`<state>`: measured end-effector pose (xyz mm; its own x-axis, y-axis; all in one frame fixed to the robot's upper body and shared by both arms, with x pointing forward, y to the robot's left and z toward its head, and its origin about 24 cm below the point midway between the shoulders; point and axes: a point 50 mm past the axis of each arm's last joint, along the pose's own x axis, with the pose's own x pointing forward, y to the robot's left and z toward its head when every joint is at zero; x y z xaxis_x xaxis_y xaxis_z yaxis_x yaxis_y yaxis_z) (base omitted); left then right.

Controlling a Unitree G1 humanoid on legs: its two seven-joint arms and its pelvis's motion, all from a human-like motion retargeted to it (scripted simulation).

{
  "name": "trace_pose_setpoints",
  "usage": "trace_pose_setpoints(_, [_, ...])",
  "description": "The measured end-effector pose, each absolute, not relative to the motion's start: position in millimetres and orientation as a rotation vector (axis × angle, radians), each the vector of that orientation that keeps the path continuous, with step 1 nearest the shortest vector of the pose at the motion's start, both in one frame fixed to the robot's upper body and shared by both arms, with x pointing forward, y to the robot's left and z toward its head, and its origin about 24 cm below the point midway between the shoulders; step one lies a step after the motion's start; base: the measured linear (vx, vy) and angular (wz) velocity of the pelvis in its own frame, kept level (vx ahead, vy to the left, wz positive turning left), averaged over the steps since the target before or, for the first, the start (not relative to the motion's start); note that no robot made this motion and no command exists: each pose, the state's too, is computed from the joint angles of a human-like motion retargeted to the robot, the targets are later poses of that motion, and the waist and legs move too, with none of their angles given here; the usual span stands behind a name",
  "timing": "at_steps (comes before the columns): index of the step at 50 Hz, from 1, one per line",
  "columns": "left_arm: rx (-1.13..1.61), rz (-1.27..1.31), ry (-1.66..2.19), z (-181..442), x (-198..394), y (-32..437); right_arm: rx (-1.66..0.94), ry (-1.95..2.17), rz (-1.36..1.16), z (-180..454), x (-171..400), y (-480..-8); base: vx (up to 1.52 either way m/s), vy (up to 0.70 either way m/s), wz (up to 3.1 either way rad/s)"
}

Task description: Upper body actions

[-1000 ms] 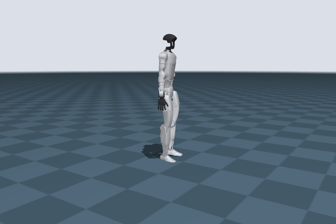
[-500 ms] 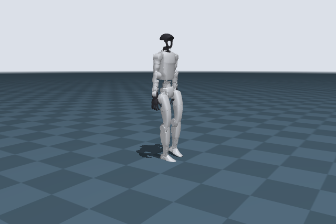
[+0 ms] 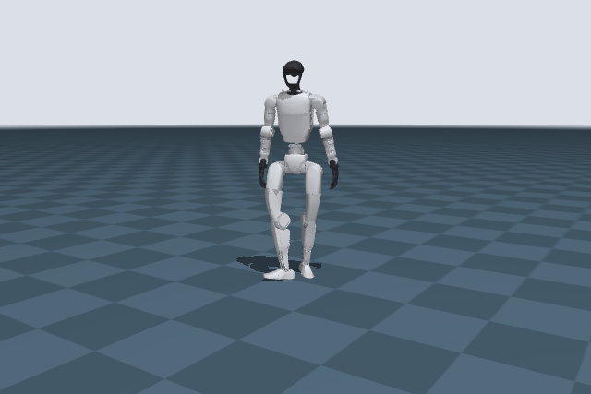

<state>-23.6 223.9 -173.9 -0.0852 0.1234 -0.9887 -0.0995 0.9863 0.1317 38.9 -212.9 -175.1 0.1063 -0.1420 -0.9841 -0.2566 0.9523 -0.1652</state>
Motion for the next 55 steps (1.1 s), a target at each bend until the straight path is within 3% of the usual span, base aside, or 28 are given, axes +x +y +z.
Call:
trace_pose_setpoints(13, [0.017, 0.164, 1.587, -176, -8, 217, -0.166, 1.593, -0.174, -171, 13, -229, -0.11, -0.18, -2.21])
trace_pose_setpoints(28, [0.053, 0.149, 1.482, -176, 19, 218, -0.147, 1.591, -0.028, -177, 14, -198, 0.14, -0.18, -1.4])
trace_pose_setpoints(42, [-0.028, 0.136, 1.517, -181, 11, 191, -0.245, 1.385, 0.144, -176, 70, -183, 0.12, -0.04, -1.47])
trace_pose_setpoints(55, [-0.016, 0.124, 1.568, -181, -2, 190, -0.214, 1.588, 0.005, -178, 16, -199, 0.22, 0.05, -0.72])
